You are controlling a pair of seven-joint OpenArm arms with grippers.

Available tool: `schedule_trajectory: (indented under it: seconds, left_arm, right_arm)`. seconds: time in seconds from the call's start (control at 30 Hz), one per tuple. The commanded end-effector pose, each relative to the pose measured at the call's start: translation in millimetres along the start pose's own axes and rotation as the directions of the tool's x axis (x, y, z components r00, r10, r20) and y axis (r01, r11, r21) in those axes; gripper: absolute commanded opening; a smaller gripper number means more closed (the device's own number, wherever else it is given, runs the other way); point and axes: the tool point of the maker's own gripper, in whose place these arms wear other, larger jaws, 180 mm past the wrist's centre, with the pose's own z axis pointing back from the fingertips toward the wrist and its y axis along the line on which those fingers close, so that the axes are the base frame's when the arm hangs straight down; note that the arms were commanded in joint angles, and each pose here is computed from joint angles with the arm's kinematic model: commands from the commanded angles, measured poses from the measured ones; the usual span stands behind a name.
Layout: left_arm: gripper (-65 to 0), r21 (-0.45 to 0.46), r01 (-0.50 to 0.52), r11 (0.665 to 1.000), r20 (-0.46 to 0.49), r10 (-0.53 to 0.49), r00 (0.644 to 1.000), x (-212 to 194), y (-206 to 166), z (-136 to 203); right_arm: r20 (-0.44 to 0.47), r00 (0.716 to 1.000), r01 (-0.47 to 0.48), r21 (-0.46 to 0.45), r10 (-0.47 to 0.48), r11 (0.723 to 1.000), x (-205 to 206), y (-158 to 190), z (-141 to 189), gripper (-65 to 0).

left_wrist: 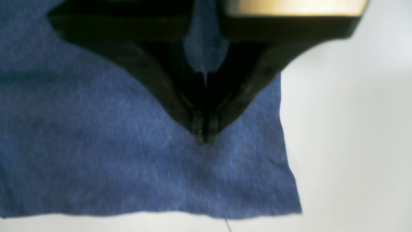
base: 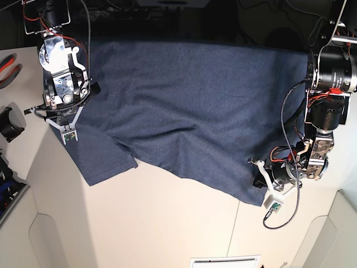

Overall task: Layout the t-shirt on the table in an organized manner, then fold the t-shirt properly
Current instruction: 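Drag the shirt hem outward with the right gripper, left gripper holding, then pull the shirt sides apart with both grippers to spread it flat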

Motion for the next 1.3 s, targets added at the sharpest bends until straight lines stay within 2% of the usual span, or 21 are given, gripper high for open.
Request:
schedule_trajectory:
  seconds: [0.0,0.13,0.33,0.5,0.6,0.77,0.87,0.93,1.03,1.13,1.27]
  left_arm:
    - [-65.0,0.015,-0.001,1.0,0.058,0.0,0.998,23,10,2]
    - [-65.0,0.018,-0.012,1.0,0.026,0.012,1.0,5,8,-2]
    - [-65.0,0.155,0.044,0.987,-0.062,-0.035,0.997,-24,34,0]
    - [-65.0,0.276,0.102,0.956,-0.06,-0.089,0.994,-17,60,7]
    - [-65.0,0.303,0.106,0.947,-0.042,-0.098,0.994,-2,68,8]
    - [-65.0,0.307,0.102,0.946,-0.018,-0.101,0.995,23,69,5]
    - [-65.0,0.305,0.099,0.947,0.002,-0.105,0.995,36,67,2]
    - [-65.0,0.303,0.093,0.948,0.032,-0.108,0.994,44,65,1]
    - [-65.0,0.299,0.057,0.952,0.089,-0.087,0.992,56,66,3]
    - [-65.0,0.227,0.01,0.974,0.135,-0.042,0.99,68,65,7]
    - [-65.0,0.09,-0.055,0.994,0.147,0.041,0.988,69,64,20]
  right_arm:
    - [0.021,1.0,0.02,0.006,-0.02,1.0,8,-3,-1,-65.0]
    - [0.041,0.998,0.043,0.04,-0.045,0.998,16,1,-4,-65.0]
    - [0.11,0.991,0.07,0.095,-0.081,0.993,36,7,-2,-65.0]
    - [0.182,0.973,0.11,0.171,-0.141,0.979,65,13,5,-65.0]
    - [0.234,0.958,0.116,0.211,-0.166,0.971,88,13,10,-65.0]
    - [0.269,0.939,0.154,0.225,-0.213,0.962,120,0,4,-65.0]
    - [0.255,0.937,0.179,0.234,-0.238,0.956,132,-6,-8,-65.0]
    - [0.237,0.937,0.199,0.245,-0.258,0.949,139,-10,-14,-65.0]
    - [0.26,0.932,0.192,0.237,-0.253,0.952,156,-21,-10,-65.0]
    - [0.319,0.912,0.194,0.219,-0.258,0.956,174,-37,5,-65.0]
    - [0.343,0.914,0.169,0.164,-0.217,0.972,181,-55,34,-65.0]
